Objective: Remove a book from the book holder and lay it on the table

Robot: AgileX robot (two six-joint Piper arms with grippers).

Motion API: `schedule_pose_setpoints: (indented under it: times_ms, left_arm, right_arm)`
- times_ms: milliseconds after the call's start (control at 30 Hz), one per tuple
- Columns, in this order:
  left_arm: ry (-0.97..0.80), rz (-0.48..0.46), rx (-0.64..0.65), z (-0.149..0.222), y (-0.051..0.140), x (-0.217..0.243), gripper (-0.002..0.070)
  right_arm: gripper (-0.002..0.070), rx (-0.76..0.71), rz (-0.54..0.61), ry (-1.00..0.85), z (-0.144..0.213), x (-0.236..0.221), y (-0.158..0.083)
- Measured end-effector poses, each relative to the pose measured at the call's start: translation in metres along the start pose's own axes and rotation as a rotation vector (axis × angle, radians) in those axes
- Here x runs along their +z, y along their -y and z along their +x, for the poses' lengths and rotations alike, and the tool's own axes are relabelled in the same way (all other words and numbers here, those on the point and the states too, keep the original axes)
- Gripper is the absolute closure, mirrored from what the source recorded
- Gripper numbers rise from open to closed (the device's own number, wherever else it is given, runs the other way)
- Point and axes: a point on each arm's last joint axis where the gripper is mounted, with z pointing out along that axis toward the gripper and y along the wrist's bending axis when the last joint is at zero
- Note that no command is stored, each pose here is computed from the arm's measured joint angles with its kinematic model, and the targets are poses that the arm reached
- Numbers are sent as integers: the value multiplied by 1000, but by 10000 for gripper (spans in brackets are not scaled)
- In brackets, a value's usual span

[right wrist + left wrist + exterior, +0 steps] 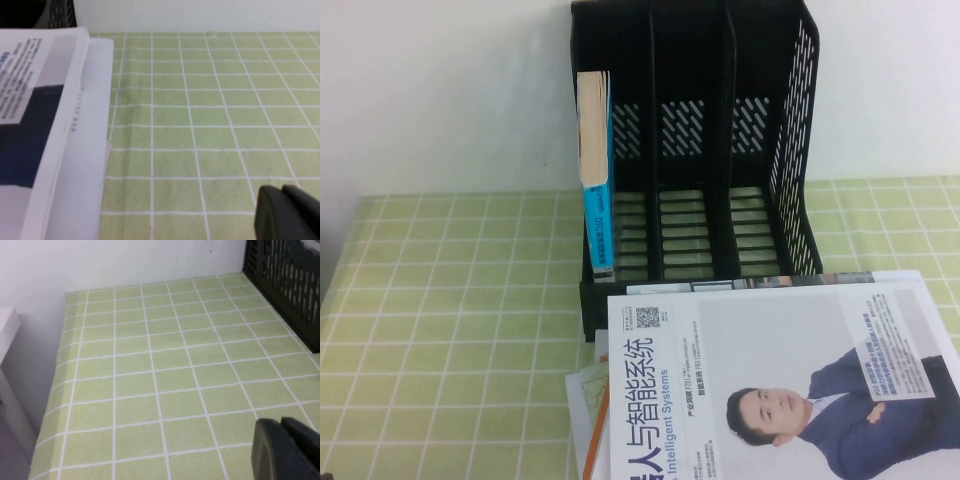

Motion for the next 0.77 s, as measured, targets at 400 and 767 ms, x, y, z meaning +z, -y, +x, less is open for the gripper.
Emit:
schedule_pose_setpoints:
  times_ms: [400, 767]
  left_arm:
    - [0, 0, 0, 0, 0, 0, 678]
    - [0, 0, 0, 0, 0, 0, 678]
  right_arm:
    - [678, 28, 2, -1, 0, 0, 0]
    - [678, 41, 2, -1, 0, 0, 0]
